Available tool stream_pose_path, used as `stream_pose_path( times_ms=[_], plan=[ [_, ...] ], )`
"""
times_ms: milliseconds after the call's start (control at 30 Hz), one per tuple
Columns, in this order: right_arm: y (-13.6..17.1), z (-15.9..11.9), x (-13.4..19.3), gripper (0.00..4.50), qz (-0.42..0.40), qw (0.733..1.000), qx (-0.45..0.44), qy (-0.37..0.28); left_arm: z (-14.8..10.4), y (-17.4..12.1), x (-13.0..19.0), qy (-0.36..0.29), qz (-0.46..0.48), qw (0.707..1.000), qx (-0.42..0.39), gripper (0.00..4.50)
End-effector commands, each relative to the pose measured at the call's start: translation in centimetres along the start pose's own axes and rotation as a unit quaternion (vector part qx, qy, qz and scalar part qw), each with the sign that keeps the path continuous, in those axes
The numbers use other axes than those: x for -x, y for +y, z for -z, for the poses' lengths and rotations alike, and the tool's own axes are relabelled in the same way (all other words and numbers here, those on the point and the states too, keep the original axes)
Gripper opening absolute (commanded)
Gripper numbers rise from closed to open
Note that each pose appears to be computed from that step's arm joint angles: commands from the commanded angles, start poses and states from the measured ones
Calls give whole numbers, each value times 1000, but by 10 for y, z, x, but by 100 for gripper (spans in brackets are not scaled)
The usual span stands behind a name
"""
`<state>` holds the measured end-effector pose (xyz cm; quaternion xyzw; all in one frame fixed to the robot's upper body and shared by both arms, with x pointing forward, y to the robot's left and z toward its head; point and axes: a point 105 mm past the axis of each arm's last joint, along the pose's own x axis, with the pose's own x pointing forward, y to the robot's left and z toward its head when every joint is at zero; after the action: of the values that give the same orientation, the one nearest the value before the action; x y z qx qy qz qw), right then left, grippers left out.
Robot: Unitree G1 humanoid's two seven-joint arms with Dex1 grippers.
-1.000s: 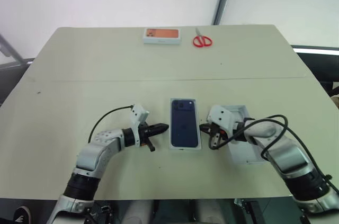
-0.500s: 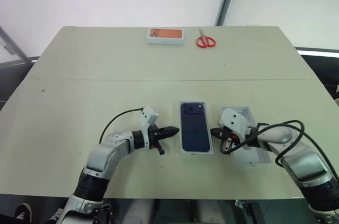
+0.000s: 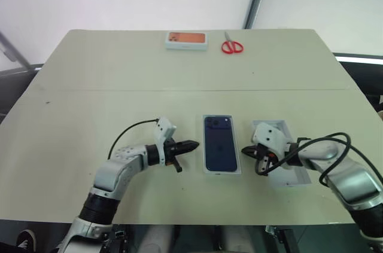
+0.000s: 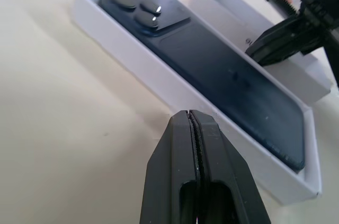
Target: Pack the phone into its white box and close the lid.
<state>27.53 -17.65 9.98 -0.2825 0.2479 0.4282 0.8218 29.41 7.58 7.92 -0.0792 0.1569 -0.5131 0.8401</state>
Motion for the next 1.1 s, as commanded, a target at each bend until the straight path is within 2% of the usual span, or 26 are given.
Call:
stream_pose_path(
  times_ms=[33,267,300,367,567,600,667,733,833,1100],
  plan=[
    [-7,-9,16,0,21,1000,18,-12,-21,11,20,-28,-18,999,-42,5],
    [-26,-12,23,0,67,996,-54,-39,-31,31,46,-25,-41,996,-72,5],
    [-27,-14,25,53,69,994,-71,-44,-35,33,50,-27,-44,995,-80,27],
    [-28,-17,29,130,73,993,-79,-49,-39,34,54,-32,-47,994,-94,87],
    [-37,-14,45,443,139,984,-106,-20,-59,32,71,-60,-31,984,-166,391],
    [-37,-10,48,450,147,981,-125,-9,-59,28,73,-56,-16,983,-174,438],
    [-37,-2,54,450,171,967,-189,8,-59,24,78,-54,2,981,-185,438],
    [-26,-1,56,450,163,965,-203,33,-59,24,82,-55,7,977,-204,438],
    [-20,-2,57,450,161,951,-262,32,-52,21,84,-42,30,974,-221,438],
    [8,-1,40,450,153,953,-260,31,-45,7,83,-35,86,974,-205,438]
  ],
)
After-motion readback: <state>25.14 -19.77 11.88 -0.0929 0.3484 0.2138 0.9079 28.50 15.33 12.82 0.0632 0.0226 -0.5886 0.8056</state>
